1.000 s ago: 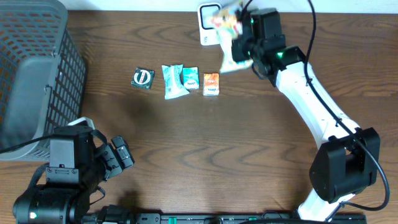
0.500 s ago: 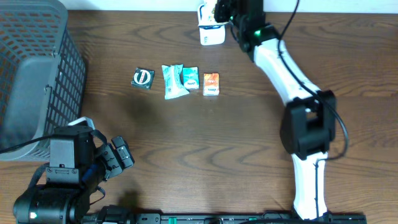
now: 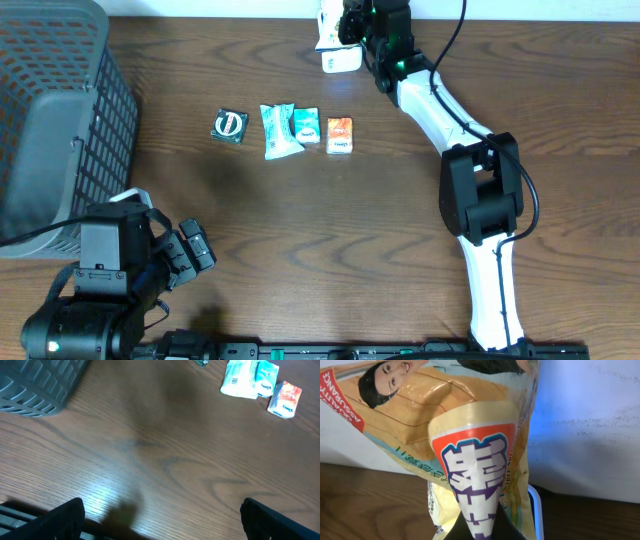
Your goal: Scan the item barcode
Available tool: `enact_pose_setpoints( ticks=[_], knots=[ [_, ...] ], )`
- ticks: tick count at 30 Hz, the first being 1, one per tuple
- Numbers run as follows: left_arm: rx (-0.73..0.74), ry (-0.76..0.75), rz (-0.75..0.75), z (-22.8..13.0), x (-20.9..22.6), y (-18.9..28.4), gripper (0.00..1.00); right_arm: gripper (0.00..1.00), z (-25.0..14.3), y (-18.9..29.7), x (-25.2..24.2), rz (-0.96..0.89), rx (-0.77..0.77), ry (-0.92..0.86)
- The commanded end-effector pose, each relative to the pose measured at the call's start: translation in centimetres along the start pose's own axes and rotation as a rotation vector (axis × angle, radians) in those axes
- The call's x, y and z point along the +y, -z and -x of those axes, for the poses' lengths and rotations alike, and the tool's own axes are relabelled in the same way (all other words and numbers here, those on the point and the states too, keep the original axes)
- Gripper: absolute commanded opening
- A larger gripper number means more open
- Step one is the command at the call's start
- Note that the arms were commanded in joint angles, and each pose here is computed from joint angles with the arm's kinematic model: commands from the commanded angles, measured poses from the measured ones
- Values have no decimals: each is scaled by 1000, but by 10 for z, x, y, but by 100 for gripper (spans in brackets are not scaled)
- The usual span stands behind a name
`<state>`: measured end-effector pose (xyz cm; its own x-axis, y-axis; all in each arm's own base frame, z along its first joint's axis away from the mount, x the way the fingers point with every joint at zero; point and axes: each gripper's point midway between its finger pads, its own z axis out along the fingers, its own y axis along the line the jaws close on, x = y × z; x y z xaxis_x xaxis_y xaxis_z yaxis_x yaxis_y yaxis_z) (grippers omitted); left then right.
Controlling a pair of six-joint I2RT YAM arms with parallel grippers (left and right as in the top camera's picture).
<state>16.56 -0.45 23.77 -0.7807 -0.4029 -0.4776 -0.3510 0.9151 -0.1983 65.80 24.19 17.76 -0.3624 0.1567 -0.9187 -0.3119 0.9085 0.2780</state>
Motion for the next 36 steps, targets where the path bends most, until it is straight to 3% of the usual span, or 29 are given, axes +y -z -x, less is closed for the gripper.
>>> enact_pose_setpoints(
  ticks=[1,7,11,15,19,25,32,36],
  knots=[
    [0,4,5,0,1,0,98,1,20,2,15,28,-46,3],
    [0,4,5,0,1,0,98,1,38,12,-4,-5,-55,5],
    [0,4,5,0,1,0,98,1,65,43,-48,-94,-7,42],
    [0,4,5,0,1,0,98,1,68,76,-93,-181,109,152],
    [0,4,5,0,1,0,98,1,49,107,-146,-280,268,228],
    [0,4,5,0,1,0,98,1,7,172,-250,-571,537,238],
    [0,4,5,0,1,0,98,1,-23,231,-312,-679,708,171],
    [0,4,5,0,1,0,98,18,-28,267,-344,-800,767,144]
  ],
)
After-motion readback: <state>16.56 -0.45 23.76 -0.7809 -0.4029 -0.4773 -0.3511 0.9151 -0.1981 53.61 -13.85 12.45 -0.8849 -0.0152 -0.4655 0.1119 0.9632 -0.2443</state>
